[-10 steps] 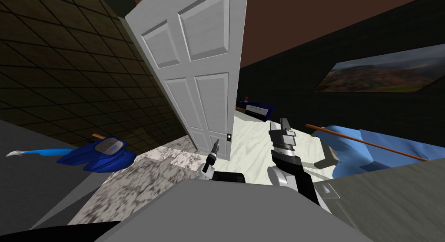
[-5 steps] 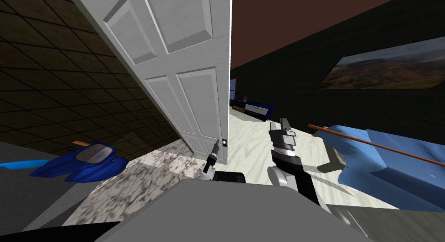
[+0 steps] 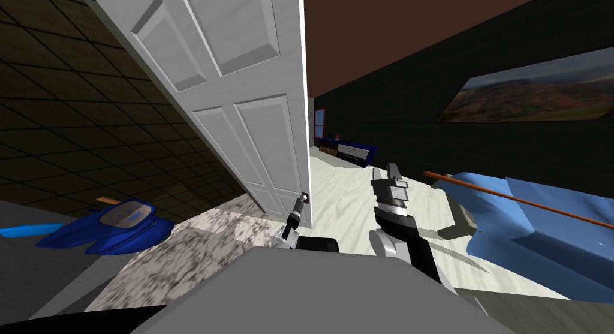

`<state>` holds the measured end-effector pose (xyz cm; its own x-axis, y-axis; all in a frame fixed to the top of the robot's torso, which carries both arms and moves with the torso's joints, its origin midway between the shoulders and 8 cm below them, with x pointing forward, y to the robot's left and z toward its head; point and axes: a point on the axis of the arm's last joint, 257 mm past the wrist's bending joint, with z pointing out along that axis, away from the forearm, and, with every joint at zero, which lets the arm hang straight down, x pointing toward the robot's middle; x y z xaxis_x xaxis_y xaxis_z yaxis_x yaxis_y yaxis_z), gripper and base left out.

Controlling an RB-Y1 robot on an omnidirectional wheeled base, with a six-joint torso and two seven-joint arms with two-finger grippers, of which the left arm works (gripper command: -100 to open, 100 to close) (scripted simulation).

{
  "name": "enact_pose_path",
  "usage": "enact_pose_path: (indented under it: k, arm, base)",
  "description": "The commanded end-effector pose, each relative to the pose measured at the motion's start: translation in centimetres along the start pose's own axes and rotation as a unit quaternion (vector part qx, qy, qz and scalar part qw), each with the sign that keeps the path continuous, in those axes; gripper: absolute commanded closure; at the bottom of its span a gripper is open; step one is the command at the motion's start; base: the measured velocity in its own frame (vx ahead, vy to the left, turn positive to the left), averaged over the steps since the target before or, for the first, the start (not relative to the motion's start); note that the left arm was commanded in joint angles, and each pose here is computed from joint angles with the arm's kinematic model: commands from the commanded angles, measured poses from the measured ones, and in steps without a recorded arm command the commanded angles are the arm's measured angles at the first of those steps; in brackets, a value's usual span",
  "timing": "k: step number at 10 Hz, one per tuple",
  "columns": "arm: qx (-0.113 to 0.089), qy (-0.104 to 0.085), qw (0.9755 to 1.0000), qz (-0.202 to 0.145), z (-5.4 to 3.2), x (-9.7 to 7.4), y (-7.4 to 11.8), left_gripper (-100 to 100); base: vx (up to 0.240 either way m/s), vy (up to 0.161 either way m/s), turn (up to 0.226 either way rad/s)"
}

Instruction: Push the door open

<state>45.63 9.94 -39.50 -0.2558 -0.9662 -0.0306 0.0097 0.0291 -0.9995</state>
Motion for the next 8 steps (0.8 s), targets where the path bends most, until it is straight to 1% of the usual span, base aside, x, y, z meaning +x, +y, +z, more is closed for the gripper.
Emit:
enact_pose_path:
  k: [1,4,5,6,7,8]
  arm:
    - [0.0,0.0,1.0,0.0,-0.01,-0.1,0.0,100]
    - [0.0,0.0,1.0,0.0,-0.01,-0.1,0.0,100]
    - [-0.003,-0.01,0.9999,0.011,-0.16,-1.9,0.2,100]
    - [-0.004,-0.016,0.9997,0.015,-0.21,-2.8,0.3,100]
    - [-0.01,-0.014,0.9997,0.016,-0.43,-2.6,0.9,-100]
    - [-0.01,-0.016,0.9997,0.017,-0.4,-2.8,0.9,-100]
  base:
    - [-0.004,0.023,-0.018]
    - [-0.001,0.003,-0.002]
    - [0.118,-0.017,0.073]
    - [0.209,-0.044,0.112]
    - [0.047,0.022,-0.013]
    - [-0.097,0.097,-0.058]
